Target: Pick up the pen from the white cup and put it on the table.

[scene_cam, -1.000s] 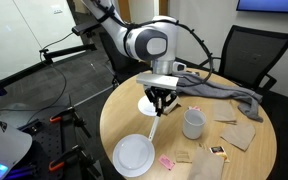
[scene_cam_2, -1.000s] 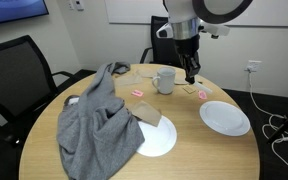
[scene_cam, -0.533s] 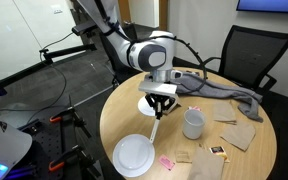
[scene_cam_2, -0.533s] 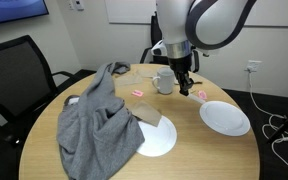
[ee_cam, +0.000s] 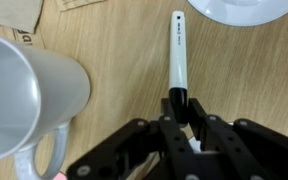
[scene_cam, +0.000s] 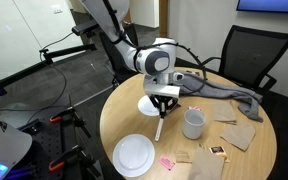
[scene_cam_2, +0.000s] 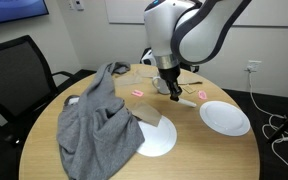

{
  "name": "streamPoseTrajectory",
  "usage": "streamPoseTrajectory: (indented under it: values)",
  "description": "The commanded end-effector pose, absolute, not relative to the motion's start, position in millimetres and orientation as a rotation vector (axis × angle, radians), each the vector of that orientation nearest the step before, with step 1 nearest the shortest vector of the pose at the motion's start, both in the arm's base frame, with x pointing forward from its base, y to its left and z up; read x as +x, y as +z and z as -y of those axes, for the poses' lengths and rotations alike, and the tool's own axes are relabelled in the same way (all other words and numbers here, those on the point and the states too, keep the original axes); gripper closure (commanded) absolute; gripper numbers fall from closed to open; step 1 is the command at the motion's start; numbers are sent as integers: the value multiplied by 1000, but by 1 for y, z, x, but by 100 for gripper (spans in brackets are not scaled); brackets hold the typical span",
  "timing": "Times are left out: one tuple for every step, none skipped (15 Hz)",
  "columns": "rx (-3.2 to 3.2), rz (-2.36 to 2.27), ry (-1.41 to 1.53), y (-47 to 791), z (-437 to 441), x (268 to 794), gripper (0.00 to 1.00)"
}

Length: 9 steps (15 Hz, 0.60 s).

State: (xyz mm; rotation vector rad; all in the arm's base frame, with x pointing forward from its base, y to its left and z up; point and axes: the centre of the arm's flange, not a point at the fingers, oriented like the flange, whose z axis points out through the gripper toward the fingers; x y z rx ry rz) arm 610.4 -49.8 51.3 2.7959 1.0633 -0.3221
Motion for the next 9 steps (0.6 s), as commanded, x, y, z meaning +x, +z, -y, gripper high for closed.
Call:
streamPoseTrajectory:
  values:
    - [2763, -1050, -318, 43, 46, 623, 52]
    - [2760, -1052, -316, 43, 44, 624, 46]
    - [2757, -1058, -310, 44, 43, 623, 39]
    - [2751, -1064, -304, 45, 41, 623, 31]
    - [2743, -1076, -296, 50, 37, 621, 24]
    - [2733, -1088, -285, 54, 34, 619, 16]
    - [2723, -1101, -275, 60, 31, 618, 9]
    - [2710, -1115, -260, 68, 26, 615, 2]
    - [2699, -1123, -240, 76, 22, 613, 0]
